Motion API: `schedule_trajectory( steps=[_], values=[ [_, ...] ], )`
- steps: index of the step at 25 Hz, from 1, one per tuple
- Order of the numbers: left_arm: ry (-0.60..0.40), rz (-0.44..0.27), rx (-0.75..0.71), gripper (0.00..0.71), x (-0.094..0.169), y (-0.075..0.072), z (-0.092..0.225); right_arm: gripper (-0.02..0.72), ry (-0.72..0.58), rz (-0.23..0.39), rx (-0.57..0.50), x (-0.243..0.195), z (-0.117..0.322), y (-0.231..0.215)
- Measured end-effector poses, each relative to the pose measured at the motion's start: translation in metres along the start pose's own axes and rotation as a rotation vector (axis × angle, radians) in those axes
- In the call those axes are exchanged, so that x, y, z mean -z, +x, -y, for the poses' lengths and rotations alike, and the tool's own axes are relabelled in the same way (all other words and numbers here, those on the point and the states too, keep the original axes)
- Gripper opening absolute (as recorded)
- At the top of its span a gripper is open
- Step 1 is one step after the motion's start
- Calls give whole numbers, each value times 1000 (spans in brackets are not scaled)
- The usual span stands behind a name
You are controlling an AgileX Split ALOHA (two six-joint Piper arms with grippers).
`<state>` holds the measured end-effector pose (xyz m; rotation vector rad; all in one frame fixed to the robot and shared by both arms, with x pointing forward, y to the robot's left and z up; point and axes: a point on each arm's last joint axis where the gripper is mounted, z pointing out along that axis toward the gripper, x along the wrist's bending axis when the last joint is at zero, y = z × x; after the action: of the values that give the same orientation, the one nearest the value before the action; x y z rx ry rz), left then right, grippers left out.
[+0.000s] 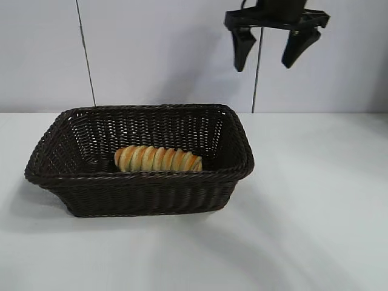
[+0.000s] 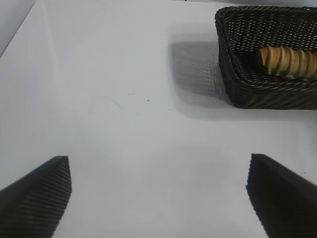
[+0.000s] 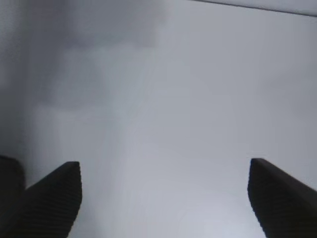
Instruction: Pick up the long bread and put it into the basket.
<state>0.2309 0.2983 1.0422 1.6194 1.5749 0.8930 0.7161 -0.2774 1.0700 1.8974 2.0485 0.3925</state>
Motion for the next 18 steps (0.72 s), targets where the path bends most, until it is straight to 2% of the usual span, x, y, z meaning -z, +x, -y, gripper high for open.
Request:
schedule_trajectory(
  steps=[5,11,18],
  values=[
    [0,0,0,694,0,0,0,654,-42,28,-54,22,0,-28],
    [0,0,0,694,0,0,0,654,-99,36,-61,67,10,-31],
    [0,0,0,694,0,0,0,654,-287,48,-68,183,45,-29]
  ],
)
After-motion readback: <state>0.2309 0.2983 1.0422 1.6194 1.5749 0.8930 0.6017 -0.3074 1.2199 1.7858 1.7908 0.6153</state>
